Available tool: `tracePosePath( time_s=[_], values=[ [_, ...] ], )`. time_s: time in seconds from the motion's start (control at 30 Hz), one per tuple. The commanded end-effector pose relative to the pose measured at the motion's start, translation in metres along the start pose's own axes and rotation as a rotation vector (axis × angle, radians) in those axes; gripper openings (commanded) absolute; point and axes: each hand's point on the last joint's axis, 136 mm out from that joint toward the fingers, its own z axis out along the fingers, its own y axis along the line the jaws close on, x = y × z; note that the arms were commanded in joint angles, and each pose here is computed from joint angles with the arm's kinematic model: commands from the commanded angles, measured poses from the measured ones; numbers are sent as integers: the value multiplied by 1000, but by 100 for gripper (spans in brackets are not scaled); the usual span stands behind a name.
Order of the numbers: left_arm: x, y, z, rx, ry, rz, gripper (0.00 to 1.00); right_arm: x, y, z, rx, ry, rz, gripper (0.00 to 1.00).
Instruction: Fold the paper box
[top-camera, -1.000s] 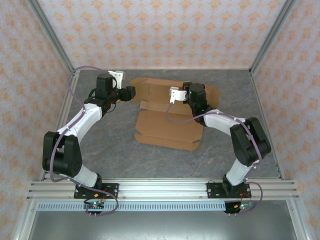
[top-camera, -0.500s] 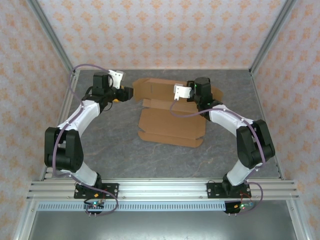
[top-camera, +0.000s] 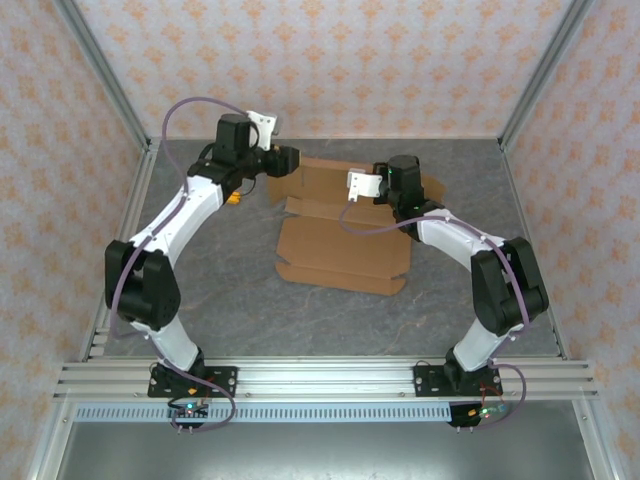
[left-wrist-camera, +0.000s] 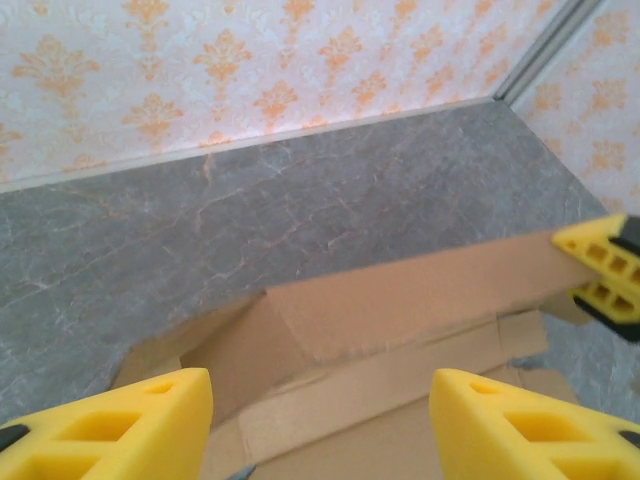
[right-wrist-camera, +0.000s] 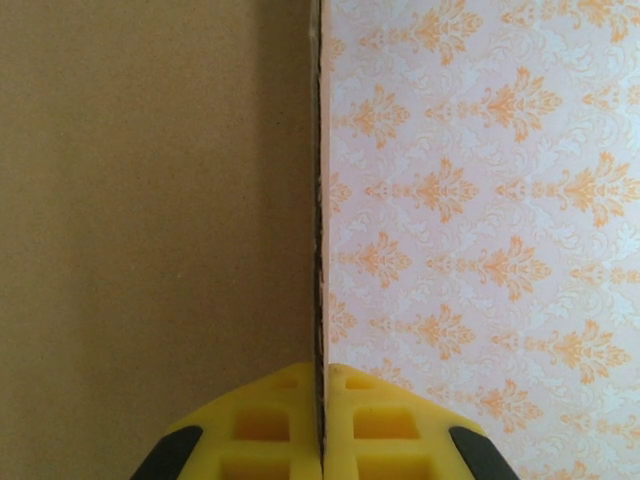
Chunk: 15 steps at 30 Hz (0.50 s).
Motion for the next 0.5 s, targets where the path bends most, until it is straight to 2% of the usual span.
tracePosePath(
  time_s=[0.0, 0.27, 0.47],
  values=[
    [19, 2, 18, -47, 117, -87, 59, -3, -9, 2, 23, 0, -11, 0],
    [38, 1, 51, -111, 226, -82, 58, -3, -11, 3, 26, 9, -22, 0],
    [50, 3, 67, -123, 241, -96, 59, -4, -10, 3, 23, 9, -21, 0]
  ],
)
